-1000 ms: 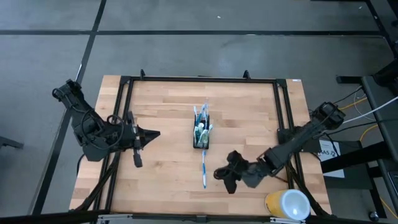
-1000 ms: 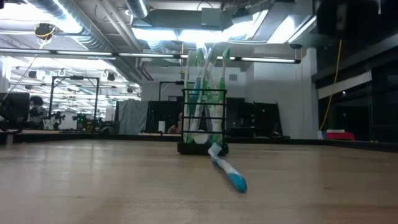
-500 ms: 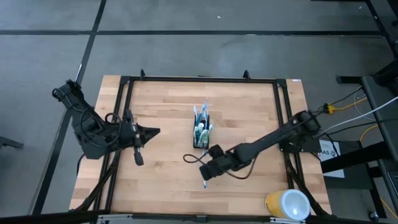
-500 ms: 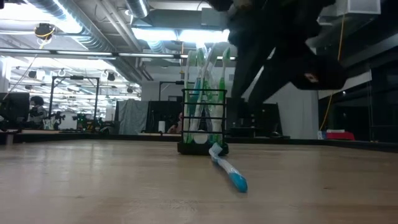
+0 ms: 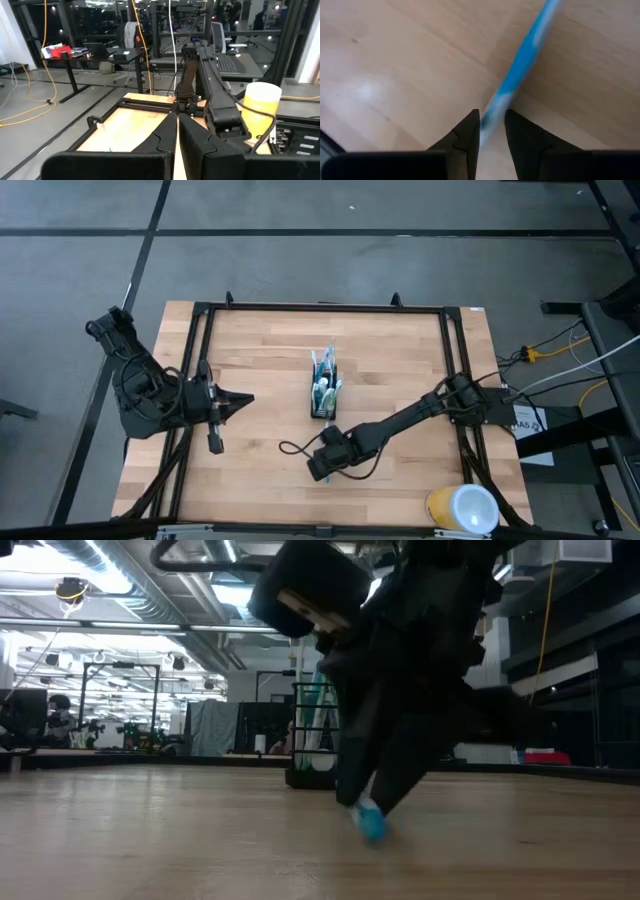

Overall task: Pick & Place toothbrushing station
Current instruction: Put the blue toothbrush into the black organizer

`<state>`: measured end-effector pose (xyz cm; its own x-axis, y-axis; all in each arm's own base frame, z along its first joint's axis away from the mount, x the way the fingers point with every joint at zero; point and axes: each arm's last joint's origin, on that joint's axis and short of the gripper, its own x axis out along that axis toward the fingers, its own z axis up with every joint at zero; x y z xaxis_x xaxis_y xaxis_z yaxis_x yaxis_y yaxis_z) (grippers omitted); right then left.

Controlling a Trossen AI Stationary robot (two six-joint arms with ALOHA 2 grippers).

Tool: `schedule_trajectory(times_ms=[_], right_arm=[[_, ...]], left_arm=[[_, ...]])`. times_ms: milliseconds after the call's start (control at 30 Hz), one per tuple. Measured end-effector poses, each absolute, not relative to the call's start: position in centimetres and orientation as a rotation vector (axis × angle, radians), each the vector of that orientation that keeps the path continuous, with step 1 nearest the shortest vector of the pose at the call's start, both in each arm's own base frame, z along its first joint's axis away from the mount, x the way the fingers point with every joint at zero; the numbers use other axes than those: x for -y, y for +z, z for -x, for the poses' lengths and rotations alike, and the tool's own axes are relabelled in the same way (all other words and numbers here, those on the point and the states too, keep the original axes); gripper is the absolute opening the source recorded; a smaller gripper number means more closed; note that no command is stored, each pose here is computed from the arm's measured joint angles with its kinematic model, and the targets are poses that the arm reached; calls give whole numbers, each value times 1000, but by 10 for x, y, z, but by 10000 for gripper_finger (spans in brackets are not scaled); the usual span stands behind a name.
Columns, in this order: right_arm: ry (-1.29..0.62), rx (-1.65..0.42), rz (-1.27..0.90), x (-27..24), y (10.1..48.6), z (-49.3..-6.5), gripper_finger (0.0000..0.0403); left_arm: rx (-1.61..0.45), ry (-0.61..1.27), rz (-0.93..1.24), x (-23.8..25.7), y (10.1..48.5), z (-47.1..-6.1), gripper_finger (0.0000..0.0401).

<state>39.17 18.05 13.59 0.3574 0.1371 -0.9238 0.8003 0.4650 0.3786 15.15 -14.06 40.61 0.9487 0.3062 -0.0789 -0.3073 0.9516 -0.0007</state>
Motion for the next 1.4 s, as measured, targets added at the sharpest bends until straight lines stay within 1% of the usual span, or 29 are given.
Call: schedule_trajectory(times_ms=[233, 367, 467, 567, 600, 767, 833, 967, 1033, 1067, 1133, 1233, 1300, 1400], right_arm=[[-598, -1200, -981, -179, 131, -386, 96], [-610, -1213, -971, -180, 131, -384, 94], [-613, -1218, -954, -184, 130, -381, 71], [-603, -1232, -928, -191, 131, -376, 21], [-596, -1228, -918, -195, 132, -374, 14], [-561, -1184, -864, -221, 139, -358, 2], [-566, -1156, -835, -232, 150, -348, 1], [-508, -969, -841, -255, 197, -334, 1], [-489, -900, -830, -261, 210, -331, 1], [-491, -897, -820, -262, 210, -330, 1], [-493, -959, -827, -259, 208, -330, 1], [-518, -1002, -800, -252, 206, -331, 5], [-572, -1026, -768, -243, 204, -330, 18], [-624, -1082, -745, -232, 202, -331, 53]], left_arm=[[-48, 278, 7, 147, 412, -147, 15], [-33, 293, -8, 148, 415, -145, 15], [-27, 303, -20, 150, 417, -142, 15], [-24, 321, -29, 150, 418, -141, 15], [-24, 329, -30, 150, 418, -141, 15], [-22, 358, -26, 149, 418, -141, 15], [-20, 380, -21, 148, 418, -141, 15], [-20, 425, -12, 147, 416, -140, 15], [-24, 446, 6, 146, 412, -140, 15], [-26, 455, 21, 145, 410, -141, 15], [-28, 468, 60, 143, 406, -142, 18], [-30, 482, 107, 140, 400, -142, 29], [-30, 484, 125, 139, 399, -143, 39], [-31, 478, 129, 139, 399, -143, 54]])
